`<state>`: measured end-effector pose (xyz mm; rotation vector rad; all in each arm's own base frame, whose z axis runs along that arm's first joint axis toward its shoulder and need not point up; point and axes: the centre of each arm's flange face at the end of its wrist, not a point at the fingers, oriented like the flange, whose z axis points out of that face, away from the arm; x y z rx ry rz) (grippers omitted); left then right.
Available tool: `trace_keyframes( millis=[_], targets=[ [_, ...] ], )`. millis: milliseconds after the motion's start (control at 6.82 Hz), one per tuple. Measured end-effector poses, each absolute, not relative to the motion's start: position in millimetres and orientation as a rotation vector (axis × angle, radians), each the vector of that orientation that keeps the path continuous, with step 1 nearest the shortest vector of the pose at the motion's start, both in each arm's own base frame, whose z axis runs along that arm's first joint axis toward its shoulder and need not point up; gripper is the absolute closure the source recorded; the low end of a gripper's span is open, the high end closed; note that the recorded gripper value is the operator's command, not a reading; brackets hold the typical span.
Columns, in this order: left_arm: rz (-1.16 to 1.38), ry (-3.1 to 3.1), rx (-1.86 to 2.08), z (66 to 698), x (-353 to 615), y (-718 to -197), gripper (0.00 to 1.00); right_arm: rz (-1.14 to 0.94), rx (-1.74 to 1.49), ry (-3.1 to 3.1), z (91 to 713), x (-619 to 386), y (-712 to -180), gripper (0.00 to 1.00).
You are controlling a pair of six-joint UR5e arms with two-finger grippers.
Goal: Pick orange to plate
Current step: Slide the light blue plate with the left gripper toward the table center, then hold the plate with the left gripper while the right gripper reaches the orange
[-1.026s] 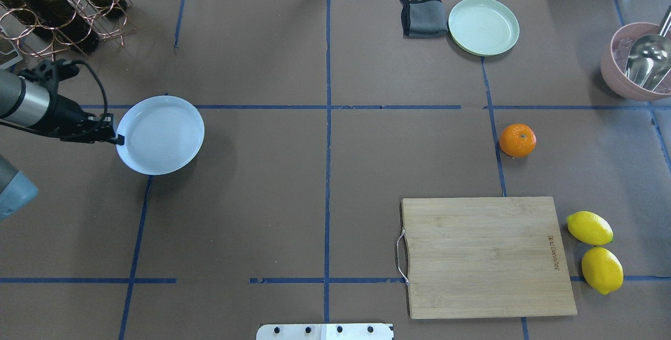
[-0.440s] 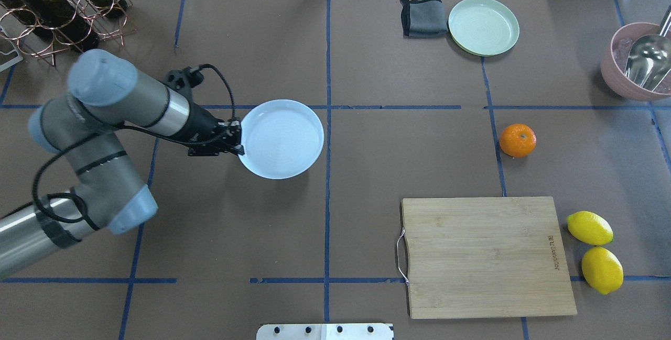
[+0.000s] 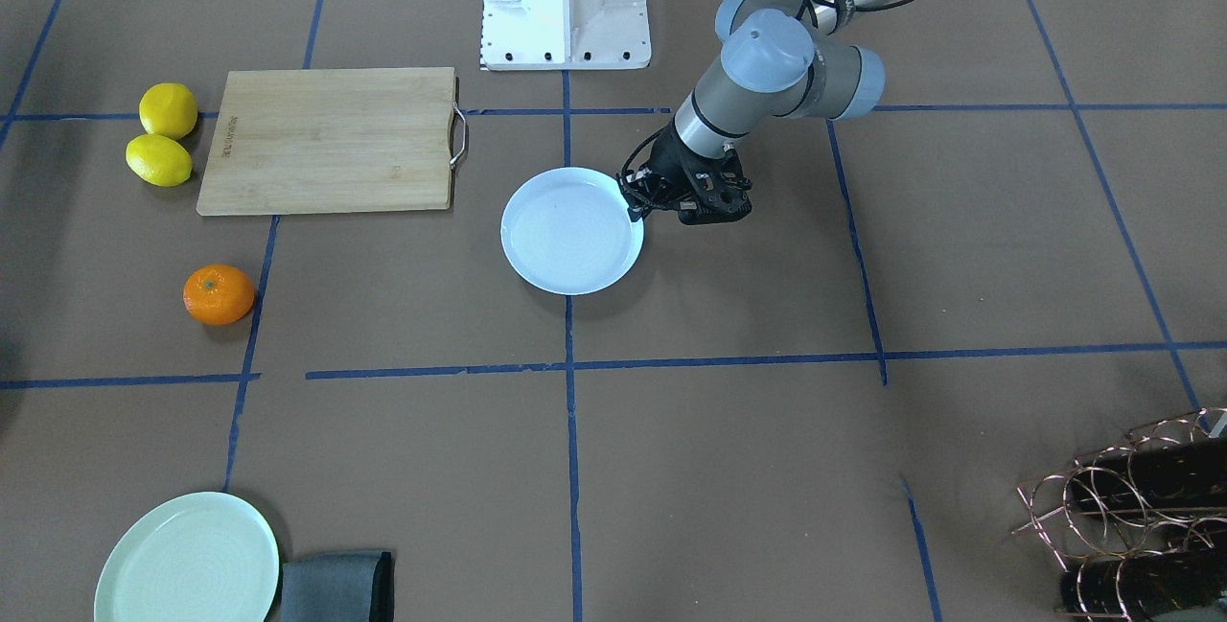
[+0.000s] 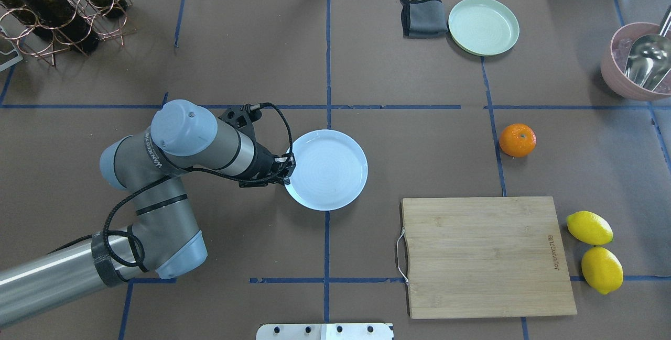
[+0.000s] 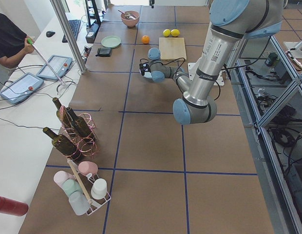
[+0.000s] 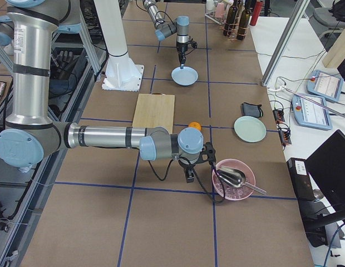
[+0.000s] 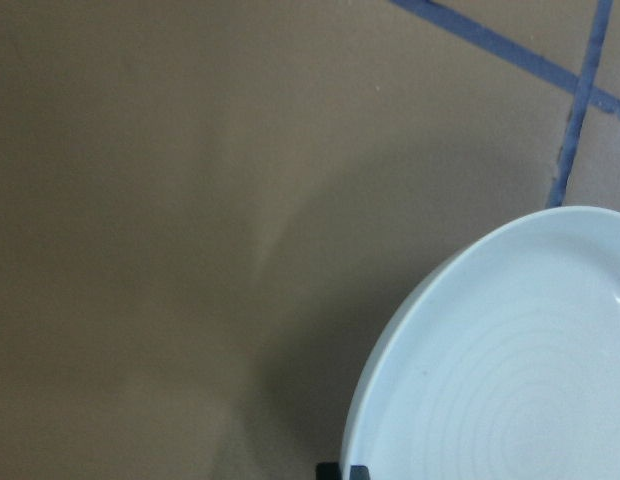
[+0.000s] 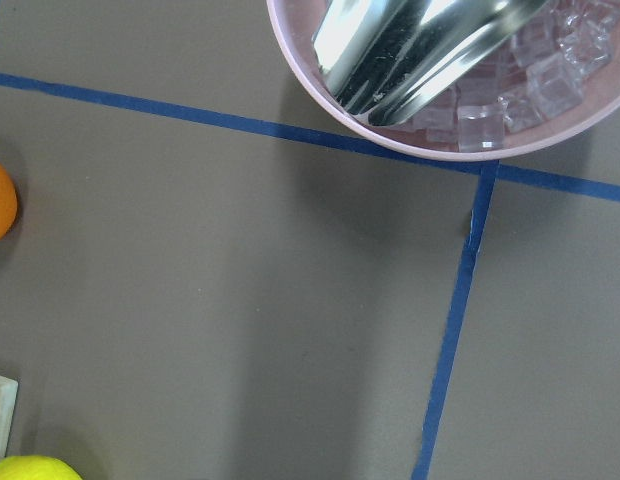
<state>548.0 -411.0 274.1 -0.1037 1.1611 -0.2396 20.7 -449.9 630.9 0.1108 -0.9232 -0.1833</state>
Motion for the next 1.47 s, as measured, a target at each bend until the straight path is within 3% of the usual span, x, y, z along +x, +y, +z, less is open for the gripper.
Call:
trace_keyframes(
  millis=[147, 293, 440, 879, 1466],
  targets=[
    [-0.237, 1.155, -0.105, 276, 553, -408, 0.71, -0.183, 0.111, -0.928, 630, 21, -450, 0.0],
    [-0.233, 1.149, -0.109, 278, 558, -405, 0.48, -0.183, 0.111, -0.933, 630, 20, -450, 0.0],
    [-0.229, 1.15, -0.11, 277, 559, -403, 0.35, -0.184, 0.111, -0.95, 628, 18, -450, 0.0],
    [-0.218, 1.187, -0.098, 261, 551, -399, 0.31, -0.125, 0.086, -1.006, 591, -28, -466, 0.0],
    [-0.217, 1.204, -0.093, 252, 545, -398, 0.3, -0.009, 0.125, -0.993, 521, -204, -467, 0.0]
  ],
)
